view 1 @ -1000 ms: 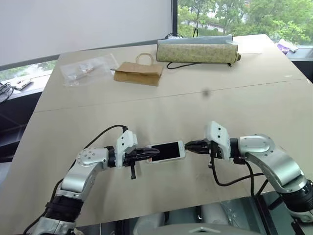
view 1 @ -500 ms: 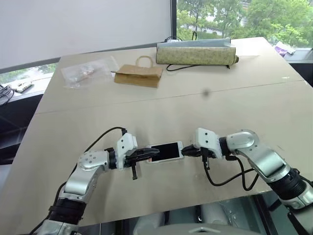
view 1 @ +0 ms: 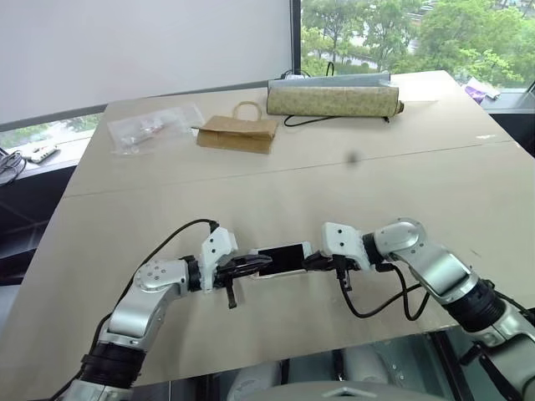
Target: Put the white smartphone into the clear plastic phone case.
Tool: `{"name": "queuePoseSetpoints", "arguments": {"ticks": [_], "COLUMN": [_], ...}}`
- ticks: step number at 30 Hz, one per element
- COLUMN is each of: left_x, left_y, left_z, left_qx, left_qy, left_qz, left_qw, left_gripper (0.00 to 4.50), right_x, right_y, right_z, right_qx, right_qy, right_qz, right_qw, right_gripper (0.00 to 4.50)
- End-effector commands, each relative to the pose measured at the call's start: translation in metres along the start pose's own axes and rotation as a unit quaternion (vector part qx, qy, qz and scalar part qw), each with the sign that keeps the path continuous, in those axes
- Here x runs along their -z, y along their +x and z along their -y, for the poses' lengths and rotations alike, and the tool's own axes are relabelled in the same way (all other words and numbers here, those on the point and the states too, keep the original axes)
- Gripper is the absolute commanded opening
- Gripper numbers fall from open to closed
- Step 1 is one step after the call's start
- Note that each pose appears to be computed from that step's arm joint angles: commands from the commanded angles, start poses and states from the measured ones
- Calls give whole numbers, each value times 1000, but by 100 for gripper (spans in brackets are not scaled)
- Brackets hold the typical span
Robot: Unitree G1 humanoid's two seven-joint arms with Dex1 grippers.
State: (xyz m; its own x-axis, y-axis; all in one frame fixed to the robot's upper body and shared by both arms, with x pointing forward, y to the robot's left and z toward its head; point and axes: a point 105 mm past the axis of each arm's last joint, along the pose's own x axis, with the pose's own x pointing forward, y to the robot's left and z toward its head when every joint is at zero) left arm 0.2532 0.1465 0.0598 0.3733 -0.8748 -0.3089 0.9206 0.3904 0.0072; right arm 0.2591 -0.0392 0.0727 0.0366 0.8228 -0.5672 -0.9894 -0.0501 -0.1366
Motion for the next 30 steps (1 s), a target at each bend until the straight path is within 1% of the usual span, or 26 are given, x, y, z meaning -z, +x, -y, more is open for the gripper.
{"name": "queuePoseSetpoints", "arguments": {"ticks": [1, 5, 11, 14, 18, 21, 24, 27, 30], "left_x": [6, 6, 1, -2, -4, -5, -11, -19, -22], "left_y": [4, 5, 5, 7, 8, 6, 3, 0, -2], "left_z": [7, 10, 14, 14, 12, 8, 6, 4, 2], "left_qx": [8, 6, 4, 4, 3, -1, -5, -14, -21], "left_qy": [-8, -8, -8, -9, -10, -11, -17, -30, -38], "left_qz": [-15, -14, -13, -12, -13, -10, 3, 21, 25], "left_qw": [1000, 1000, 1000, 1000, 1000, 1000, 1000, 999, 999], "left_gripper": [8, 8, 8, 8, 8, 8, 8, 8, 8], "right_x": [55, 58, 62, 68, 67, 36, -8, -32, -39], "right_y": [12, 9, 2, 3, 8, 6, -7, -20, -27], "right_z": [-18, -13, -15, -18, -18, -10, -4, 0, 5], "right_qx": [-32, -14, -3, -4, -5, -4, 4, 19, 40], "right_qy": [114, 160, 206, 223, 240, 199, 156, 139, 136], "right_qz": [-83, -88, -111, -133, -129, -48, 56, 105, 117], "right_qw": [989, 983, 972, 966, 962, 979, 986, 985, 983], "right_gripper": [0, 0, 0, 0, 0, 0, 0, 0, 0]}}
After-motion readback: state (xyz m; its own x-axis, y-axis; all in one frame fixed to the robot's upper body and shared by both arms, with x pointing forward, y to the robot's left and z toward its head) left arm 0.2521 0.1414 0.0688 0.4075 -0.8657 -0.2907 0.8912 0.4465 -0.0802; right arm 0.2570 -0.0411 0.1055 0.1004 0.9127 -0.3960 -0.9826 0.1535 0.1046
